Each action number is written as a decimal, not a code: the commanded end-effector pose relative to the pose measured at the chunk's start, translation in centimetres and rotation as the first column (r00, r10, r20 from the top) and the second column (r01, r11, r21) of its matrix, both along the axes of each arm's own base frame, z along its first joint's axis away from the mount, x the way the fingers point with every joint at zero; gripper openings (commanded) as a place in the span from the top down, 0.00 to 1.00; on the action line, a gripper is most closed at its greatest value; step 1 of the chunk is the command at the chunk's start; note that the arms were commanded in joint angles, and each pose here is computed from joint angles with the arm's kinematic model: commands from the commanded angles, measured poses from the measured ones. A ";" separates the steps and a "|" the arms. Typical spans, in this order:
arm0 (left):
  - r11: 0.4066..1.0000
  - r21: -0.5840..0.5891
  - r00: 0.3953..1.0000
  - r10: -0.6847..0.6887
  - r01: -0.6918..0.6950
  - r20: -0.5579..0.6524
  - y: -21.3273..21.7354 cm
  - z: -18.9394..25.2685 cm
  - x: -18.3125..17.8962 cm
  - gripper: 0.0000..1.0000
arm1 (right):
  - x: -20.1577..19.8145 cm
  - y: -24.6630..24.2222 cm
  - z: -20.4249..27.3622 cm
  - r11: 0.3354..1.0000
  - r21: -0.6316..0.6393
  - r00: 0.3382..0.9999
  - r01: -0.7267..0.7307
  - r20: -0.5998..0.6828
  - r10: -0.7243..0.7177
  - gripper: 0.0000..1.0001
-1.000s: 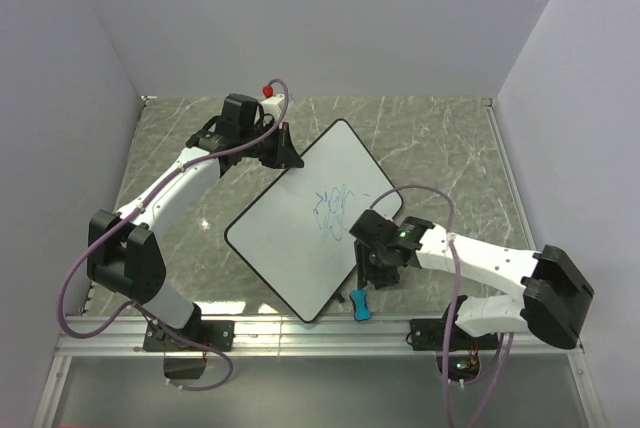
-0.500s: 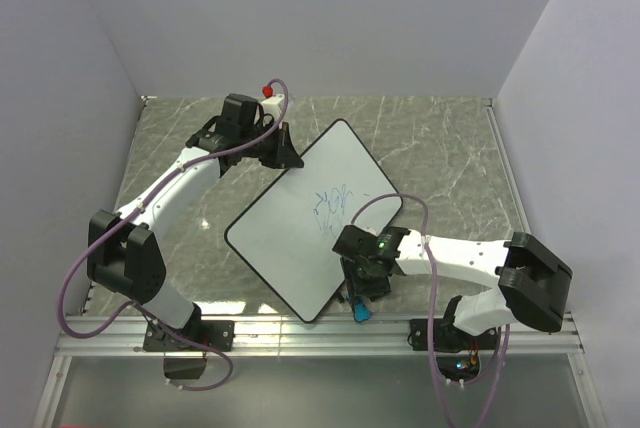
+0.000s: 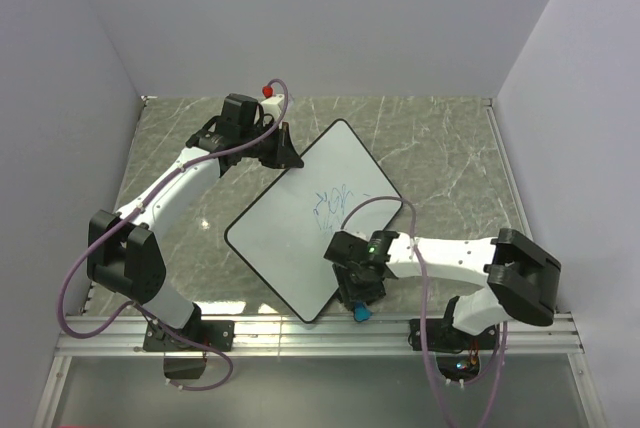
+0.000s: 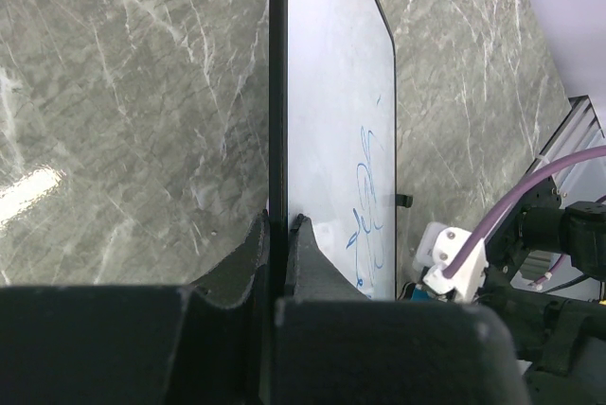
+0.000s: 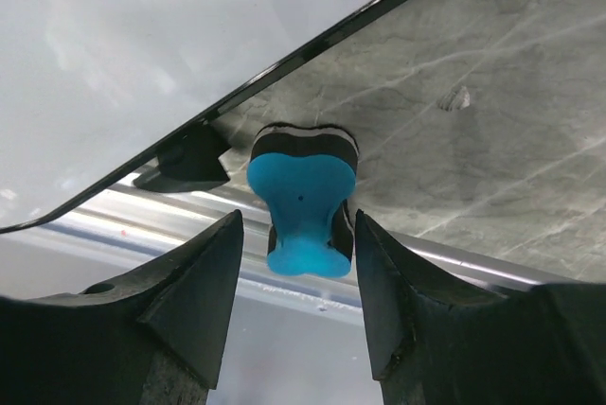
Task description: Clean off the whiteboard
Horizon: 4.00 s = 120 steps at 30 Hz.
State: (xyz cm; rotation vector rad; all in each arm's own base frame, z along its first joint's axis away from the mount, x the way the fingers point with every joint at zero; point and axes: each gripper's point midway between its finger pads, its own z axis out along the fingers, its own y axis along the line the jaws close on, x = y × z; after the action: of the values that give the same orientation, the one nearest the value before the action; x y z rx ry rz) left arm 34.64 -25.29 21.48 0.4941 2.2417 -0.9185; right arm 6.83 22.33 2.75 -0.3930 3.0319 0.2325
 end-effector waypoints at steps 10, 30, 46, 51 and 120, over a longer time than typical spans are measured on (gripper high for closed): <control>0.997 0.075 0.999 0.021 -0.025 0.048 1.2 -0.4 0.8 1.00 | 0.5 0.4 -1.9 0.997 -0.066 0.999 -0.043 0.020 0.044 0.96; 0.997 0.070 0.998 0.025 -0.030 0.065 1.7 -0.5 0.0 1.00 | 12.6 11.4 13.0 0.974 0.179 0.944 -0.137 0.322 0.074 1.00; 0.999 0.047 0.997 0.021 -0.024 0.075 1.8 0.0 -1.3 1.00 | 21.6 7.4 8.5 0.978 0.166 0.950 0.124 0.266 -0.166 1.00; 0.999 0.047 0.997 0.021 -0.025 0.075 1.8 0.1 -1.2 1.00 | 20.3 3.6 4.8 0.972 0.110 0.947 0.206 0.228 -0.227 1.00; 0.999 0.041 0.998 0.009 -0.011 0.055 1.2 -0.4 -0.6 1.00 | 13.3 -4.4 -3.9 0.865 0.014 0.861 0.501 0.090 -0.500 1.00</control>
State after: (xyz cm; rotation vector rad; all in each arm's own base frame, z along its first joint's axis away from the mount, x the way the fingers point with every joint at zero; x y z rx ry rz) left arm 34.55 -23.78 20.80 0.4532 2.2239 -0.8681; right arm 20.14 27.29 7.43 0.1685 2.8096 0.8087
